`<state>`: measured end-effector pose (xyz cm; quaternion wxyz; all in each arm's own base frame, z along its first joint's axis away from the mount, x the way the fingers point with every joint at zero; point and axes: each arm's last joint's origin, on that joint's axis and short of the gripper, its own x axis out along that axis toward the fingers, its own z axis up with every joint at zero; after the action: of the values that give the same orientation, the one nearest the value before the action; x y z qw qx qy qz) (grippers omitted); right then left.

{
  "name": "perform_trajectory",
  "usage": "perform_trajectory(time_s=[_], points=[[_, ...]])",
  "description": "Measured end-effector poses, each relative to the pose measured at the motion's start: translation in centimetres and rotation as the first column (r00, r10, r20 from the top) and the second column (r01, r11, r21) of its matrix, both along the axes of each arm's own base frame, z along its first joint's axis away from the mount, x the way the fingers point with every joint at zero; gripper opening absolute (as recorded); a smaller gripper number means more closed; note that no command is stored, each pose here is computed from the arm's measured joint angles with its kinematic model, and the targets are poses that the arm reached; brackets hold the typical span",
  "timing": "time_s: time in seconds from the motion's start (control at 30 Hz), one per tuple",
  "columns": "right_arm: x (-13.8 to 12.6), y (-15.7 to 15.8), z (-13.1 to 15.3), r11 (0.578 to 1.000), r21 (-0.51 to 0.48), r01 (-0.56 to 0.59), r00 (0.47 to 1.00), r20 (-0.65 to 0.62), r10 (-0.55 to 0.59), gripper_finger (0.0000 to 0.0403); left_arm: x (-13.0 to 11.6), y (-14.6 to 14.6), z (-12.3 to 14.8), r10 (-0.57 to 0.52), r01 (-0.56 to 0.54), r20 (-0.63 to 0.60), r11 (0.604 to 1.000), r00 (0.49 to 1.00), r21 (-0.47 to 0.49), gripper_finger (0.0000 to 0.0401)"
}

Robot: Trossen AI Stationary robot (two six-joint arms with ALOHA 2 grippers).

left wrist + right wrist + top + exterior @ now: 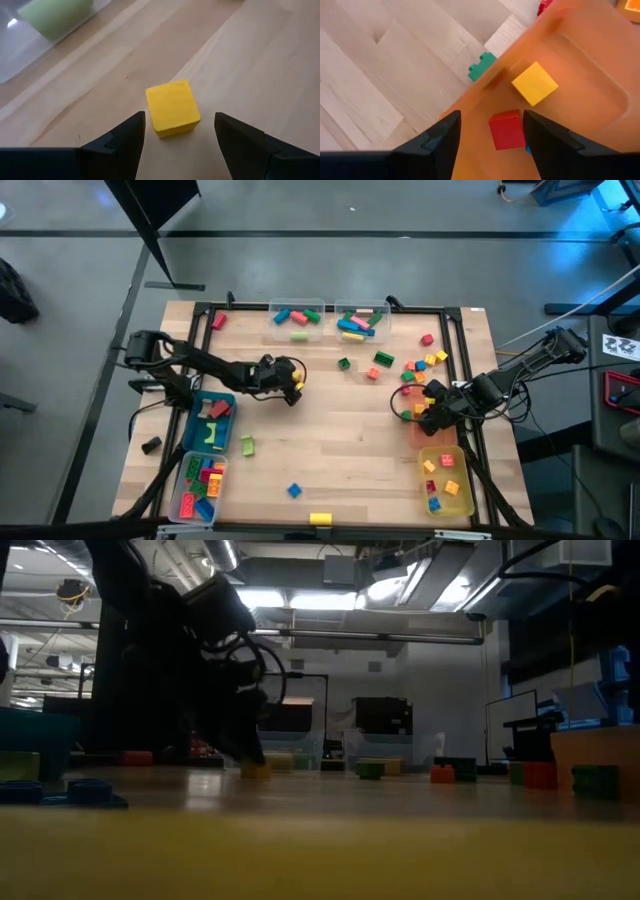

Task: Sort blocks by size
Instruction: Put the yellow block into the orange bin

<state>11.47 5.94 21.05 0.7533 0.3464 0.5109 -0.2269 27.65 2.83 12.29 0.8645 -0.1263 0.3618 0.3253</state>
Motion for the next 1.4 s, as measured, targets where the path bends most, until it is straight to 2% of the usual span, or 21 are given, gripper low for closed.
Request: perform_trajectory(time_s=[0.27, 0.37, 0.53, 0.63, 0.77, 0.9, 1.07, 1.23, 1.4], points=[[0.4, 0.2, 0.2, 1.0, 0.026, -0.003, 0.999, 0.047, 0.002, 0.0216, 0.8, 0.7, -1.5, -0.024, 0.024, -0.008, 0.999, 1.0, 0.041, 0.0219], [0.7, 0.4, 0.3, 0.999, 0.047, -0.01, 0.997, 0.081, 0.006, 0.0216, 0.8, 0.9, -1.7, -0.015, 0.016, -0.019, 0.999, 1.0, 0.04, 0.0195], [1.3, 0.8, 0.7, 0.996, 0.087, -0.017, 0.99, 0.143, 0.004, 0.0216, 0.8, 1.0, -1.7, -0.021, 0.022, -0.023, 0.999, 0.999, 0.047, 0.0124], [1.8, 1.1, 1.1, 0.991, 0.134, -0.009, 0.977, 0.21, -0.02, 0.0216, 0.8, 0.9, -1.7, -0.031, 0.033, -0.028, 0.998, 0.999, 0.055, 0.0119], [3.0, 1.5, 2.1, 0.984, 0.176, 0.009, 0.929, 0.363, -0.073, 0.0216, 1.1, 0.8, -1.5, -0.069, 0.07, -0.009, 0.995, 0.998, 0.067, 0.0119], [3.9, 1.5, 3.1, 0.983, 0.162, 0.091, 0.84, 0.518, -0.163, 0.0216, 2.2, 0.2, -0.5, -0.138, 0.131, 0.089, 0.988, 0.986, 0.081, 0.0119], [4.3, 1.3, 3.8, 0.971, 0.142, 0.191, 0.751, 0.616, -0.238, 0.0216, 4.4, -1.5, 1.8, -0.294, 0.265, 0.257, 0.954, 0.921, 0.143, 0.0119], [4.4, 1.4, 3.9, 0.969, 0.146, 0.2, 0.74, 0.626, -0.247, 0.0216, 6.1, -3.5, 4.6, -0.446, 0.367, 0.387, 0.893, 0.808, 0.262, 0.0119], [5.6, 1.9, 3.6, 0.952, 0.176, 0.252, 0.7, 0.646, -0.305, 0.0216, 7.4, -5.3, 6.8, -0.54, 0.415, 0.411, 0.836, 0.734, 0.358, 0.0122]])
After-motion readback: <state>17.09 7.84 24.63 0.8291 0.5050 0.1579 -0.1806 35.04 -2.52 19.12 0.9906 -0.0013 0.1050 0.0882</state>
